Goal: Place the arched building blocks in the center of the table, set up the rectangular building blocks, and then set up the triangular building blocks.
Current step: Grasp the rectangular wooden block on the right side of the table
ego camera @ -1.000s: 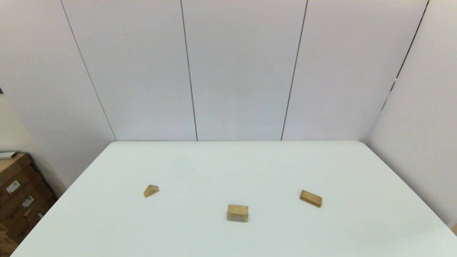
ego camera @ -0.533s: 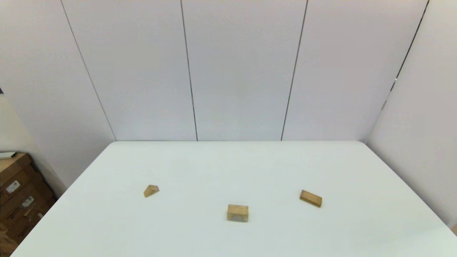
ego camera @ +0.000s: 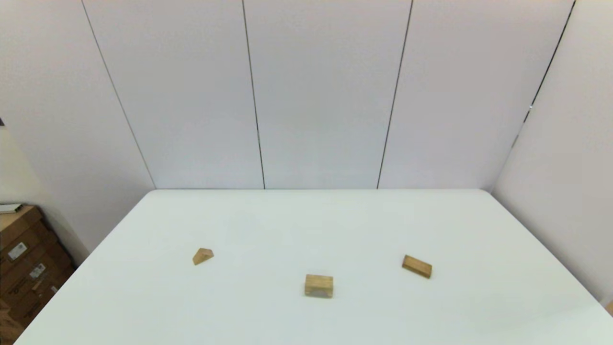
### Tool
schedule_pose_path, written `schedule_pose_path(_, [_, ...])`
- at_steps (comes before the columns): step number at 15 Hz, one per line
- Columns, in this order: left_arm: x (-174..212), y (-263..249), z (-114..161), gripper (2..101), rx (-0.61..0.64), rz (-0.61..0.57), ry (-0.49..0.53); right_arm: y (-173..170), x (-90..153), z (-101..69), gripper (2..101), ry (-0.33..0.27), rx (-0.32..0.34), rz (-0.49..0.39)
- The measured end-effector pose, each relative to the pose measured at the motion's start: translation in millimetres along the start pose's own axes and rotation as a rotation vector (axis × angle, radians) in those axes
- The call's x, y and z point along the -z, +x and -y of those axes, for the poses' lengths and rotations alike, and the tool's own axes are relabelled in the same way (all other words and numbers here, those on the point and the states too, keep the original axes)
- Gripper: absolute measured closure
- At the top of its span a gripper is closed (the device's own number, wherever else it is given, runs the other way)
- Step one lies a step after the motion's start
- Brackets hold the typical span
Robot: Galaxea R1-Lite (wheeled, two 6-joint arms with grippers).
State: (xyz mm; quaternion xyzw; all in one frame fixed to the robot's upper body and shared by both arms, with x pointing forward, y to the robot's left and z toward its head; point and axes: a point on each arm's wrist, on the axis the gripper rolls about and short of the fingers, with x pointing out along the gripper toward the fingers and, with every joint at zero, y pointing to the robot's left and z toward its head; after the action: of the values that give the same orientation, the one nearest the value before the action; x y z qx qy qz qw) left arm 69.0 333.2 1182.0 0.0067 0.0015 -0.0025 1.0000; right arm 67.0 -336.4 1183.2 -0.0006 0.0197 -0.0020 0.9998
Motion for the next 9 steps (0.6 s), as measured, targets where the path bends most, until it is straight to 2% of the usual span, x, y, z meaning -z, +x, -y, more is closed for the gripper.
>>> schedule_pose_path(5, [0.0, 0.0, 0.0, 5.4, 0.0, 0.0, 0.0, 0.2, 0.4, 0.0, 4.3, -0.01, -0.002, 0.0])
schedule_pose_path(9, [0.0, 0.0, 0.0, 5.4, 0.0, 0.0, 0.0, -0.2, -8.9, -0.2, 4.3, -0.037, -0.006, 0.092])
